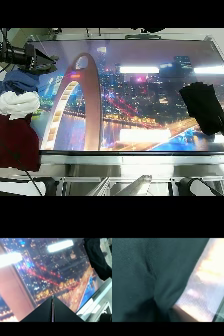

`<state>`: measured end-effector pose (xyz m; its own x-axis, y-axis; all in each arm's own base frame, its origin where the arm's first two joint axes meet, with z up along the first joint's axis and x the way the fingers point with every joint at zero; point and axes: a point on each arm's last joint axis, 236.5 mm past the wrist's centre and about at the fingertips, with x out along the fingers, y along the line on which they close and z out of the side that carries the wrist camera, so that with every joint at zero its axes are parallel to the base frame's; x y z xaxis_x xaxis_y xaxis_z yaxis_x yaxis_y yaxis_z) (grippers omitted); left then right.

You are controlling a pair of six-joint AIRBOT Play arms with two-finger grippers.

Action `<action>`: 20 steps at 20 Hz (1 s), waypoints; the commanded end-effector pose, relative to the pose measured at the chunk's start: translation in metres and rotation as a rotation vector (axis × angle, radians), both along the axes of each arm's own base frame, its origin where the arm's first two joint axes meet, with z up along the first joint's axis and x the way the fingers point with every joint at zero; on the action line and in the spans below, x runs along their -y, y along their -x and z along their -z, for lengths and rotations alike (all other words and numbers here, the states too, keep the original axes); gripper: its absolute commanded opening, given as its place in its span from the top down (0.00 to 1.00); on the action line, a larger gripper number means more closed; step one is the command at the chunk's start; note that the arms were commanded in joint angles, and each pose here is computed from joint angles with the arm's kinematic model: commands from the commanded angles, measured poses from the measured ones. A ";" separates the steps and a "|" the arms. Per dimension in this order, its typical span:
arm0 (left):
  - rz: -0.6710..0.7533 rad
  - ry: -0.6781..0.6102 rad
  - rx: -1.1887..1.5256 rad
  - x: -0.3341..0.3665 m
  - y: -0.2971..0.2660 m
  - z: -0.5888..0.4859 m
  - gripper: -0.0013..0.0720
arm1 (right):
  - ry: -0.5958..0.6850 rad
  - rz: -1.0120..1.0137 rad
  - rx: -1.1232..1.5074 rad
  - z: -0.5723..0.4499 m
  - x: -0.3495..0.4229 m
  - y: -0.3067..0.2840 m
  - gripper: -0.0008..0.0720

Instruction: Fold the shirts.

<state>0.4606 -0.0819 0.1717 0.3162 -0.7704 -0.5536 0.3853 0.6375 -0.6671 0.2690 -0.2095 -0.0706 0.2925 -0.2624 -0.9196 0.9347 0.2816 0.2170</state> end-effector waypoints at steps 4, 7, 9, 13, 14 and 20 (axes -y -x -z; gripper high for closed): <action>0.000 0.001 -0.001 0.000 0.000 0.000 0.96 | -0.005 -0.201 -0.149 -0.016 -0.013 0.022 0.03; -0.005 0.007 -0.011 0.001 0.001 -0.001 0.96 | 0.048 -0.239 -0.119 -0.062 -0.010 0.020 0.03; 0.000 0.006 -0.013 0.002 0.004 -0.004 0.96 | 0.122 -0.270 -0.050 -0.111 -0.008 0.011 0.03; -0.010 -0.011 0.057 0.004 0.013 -0.031 0.97 | 0.164 -0.426 0.203 -0.194 -0.055 -0.027 0.75; -0.010 -0.019 0.081 0.005 0.019 -0.042 0.97 | 0.155 -0.484 0.277 -0.208 -0.076 -0.039 0.95; -0.088 -0.001 0.093 0.018 0.072 -0.050 0.97 | -0.057 -0.861 0.327 -0.188 -0.228 -0.056 0.96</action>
